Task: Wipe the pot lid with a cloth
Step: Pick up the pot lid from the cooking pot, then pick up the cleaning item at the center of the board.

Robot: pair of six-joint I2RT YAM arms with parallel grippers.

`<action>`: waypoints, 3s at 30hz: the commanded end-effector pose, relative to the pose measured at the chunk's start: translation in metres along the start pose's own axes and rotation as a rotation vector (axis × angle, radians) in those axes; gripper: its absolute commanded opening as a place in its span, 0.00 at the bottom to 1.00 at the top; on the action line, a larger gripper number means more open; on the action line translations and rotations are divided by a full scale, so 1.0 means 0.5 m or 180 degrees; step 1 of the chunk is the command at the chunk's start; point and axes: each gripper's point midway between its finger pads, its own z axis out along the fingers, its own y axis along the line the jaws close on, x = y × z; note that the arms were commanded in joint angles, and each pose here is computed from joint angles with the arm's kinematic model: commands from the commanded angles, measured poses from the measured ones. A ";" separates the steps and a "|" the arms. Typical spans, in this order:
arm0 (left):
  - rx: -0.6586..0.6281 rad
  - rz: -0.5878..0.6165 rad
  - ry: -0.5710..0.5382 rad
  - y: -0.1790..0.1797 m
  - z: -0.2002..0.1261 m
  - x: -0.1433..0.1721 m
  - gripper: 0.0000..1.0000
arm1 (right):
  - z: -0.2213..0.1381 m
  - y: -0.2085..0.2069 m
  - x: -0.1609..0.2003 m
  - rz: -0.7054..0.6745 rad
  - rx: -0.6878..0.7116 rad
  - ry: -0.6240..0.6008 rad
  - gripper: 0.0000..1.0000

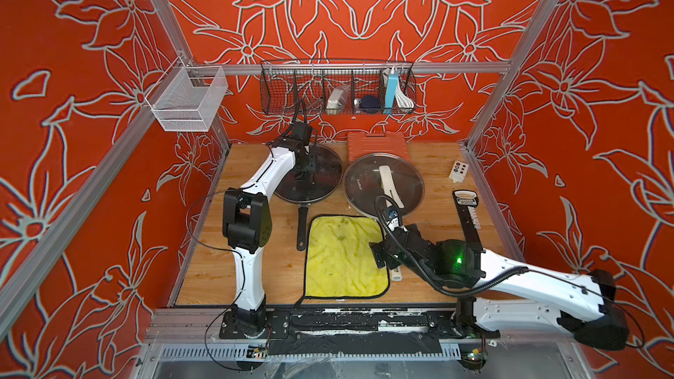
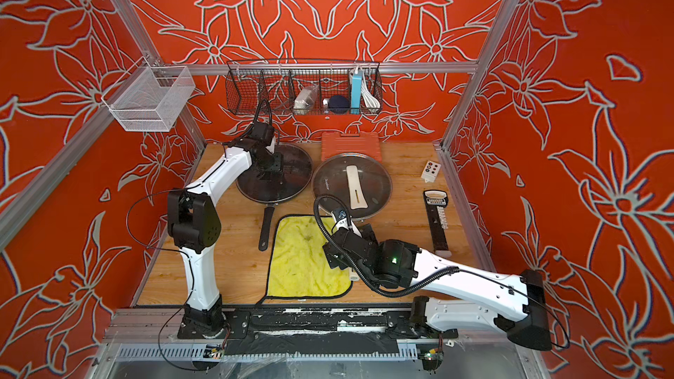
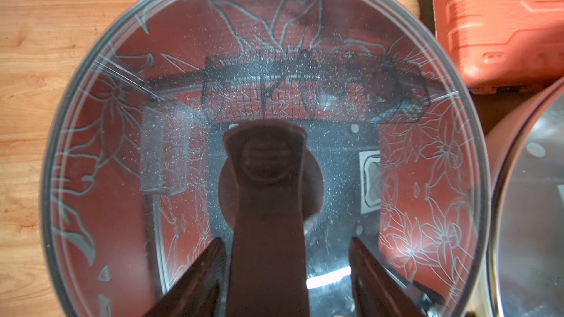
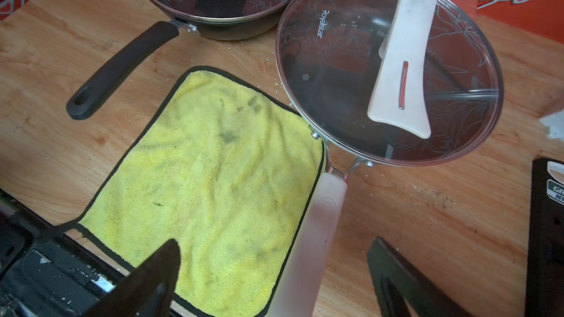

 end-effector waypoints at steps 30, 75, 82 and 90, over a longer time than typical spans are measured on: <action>-0.0238 0.0127 0.0561 0.014 0.066 0.040 0.42 | 0.010 0.004 0.019 0.0023 -0.0008 0.0001 0.98; -0.0146 0.0350 -0.0141 0.023 -0.168 -0.040 0.00 | 0.056 0.037 0.055 -0.0149 -0.0119 0.0133 0.98; 0.0068 0.0276 -0.0606 0.022 -0.289 -0.034 0.00 | 0.054 0.048 0.057 -0.0206 -0.0201 0.0198 0.98; 0.0247 0.0205 -0.1194 0.036 -0.416 0.012 0.00 | 0.063 0.078 0.071 -0.0396 -0.0302 0.0437 0.98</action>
